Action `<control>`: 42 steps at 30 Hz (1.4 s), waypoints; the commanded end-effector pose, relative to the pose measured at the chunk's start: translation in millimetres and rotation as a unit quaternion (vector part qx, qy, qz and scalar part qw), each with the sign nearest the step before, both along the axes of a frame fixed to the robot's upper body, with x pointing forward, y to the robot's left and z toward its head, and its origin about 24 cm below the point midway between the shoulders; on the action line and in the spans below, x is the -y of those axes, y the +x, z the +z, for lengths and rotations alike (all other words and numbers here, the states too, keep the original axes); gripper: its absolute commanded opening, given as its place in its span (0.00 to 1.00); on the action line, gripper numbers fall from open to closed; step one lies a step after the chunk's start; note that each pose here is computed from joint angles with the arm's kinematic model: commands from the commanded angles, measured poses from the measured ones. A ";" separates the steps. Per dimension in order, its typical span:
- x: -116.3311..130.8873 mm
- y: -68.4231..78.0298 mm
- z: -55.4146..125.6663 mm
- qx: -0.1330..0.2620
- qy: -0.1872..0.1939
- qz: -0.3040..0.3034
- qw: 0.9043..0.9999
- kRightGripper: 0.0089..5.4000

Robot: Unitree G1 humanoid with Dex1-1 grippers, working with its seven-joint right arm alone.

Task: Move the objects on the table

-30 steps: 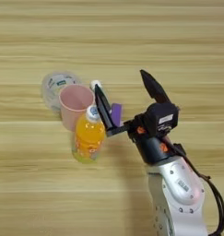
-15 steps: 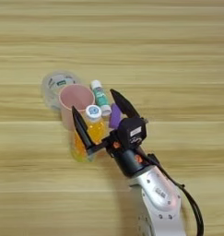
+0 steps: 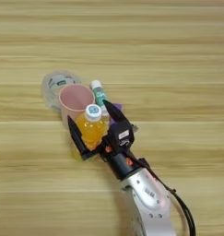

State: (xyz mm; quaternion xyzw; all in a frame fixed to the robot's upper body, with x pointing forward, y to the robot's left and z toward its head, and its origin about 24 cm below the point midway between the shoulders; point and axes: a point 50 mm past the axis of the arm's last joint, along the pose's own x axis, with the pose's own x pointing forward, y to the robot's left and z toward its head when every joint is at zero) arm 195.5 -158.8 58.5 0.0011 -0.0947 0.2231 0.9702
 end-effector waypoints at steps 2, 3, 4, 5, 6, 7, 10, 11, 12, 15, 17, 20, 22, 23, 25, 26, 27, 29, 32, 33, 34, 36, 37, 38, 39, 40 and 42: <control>1.0 6.7 7.7 0.026 -0.024 -0.009 0.999 1.00; 0.9 6.8 6.6 0.024 -0.027 -0.009 0.999 1.00; 0.8 7.2 5.6 0.021 -0.029 -0.009 0.999 1.00; 0.4 7.5 4.6 0.019 -0.031 -0.009 0.999 1.00; -0.3 7.7 3.6 0.016 -0.032 -0.008 0.999 1.00; -1.2 7.7 2.5 0.013 -0.033 -0.006 0.999 1.00; -4.0 8.0 -0.3 0.006 -0.034 0.000 0.999 1.00; -4.3 8.1 -0.6 0.004 -0.034 0.001 0.999 1.00; -4.4 8.3 -0.8 0.004 -0.033 0.001 0.999 1.00; -5.0 8.4 -1.0 0.003 -0.033 0.004 0.999 0.97; -5.1 8.6 -1.0 0.003 -0.033 0.004 0.999 0.93; -5.5 8.8 -0.9 0.003 -0.032 0.005 0.999 0.88; -5.8 8.8 -0.8 0.004 -0.032 0.006 0.999 0.83; -5.8 8.9 -0.6 0.004 -0.032 0.005 0.999 0.82; -5.6 9.3 0.1 0.006 -0.032 0.004 0.999 0.78; -5.4 9.4 0.4 0.006 -0.032 0.004 0.999 0.76; -5.3 9.5 0.7 0.007 -0.032 0.004 0.999 0.75; -5.2 9.5 1.0 0.008 -0.032 0.003 0.999 0.70; -4.6 9.2 2.5 0.010 -0.033 0.002 0.999 0.65; -4.2 8.8 4.2 0.013 -0.034 0.001 0.999 0.64; -4.0 8.5 5.3 0.015 -0.034 0.000 0.999 0.63; -2.8 7.5 9.8 0.023 -0.034 -0.002 0.999 0.63; -2.1 7.1 12.2 0.028 -0.034 -0.004 0.999 0.63; -1.5 6.7 14.4 0.032 -0.035 -0.005 0.999 0.63; -1.1 6.3 16.5 0.036 -0.034 -0.005 0.999 0.63; -0.6 5.9 18.8 0.040 -0.033 -0.005 0.999 0.63; 0.8 5.0 24.6 0.051 -0.034 -0.006 0.998 0.63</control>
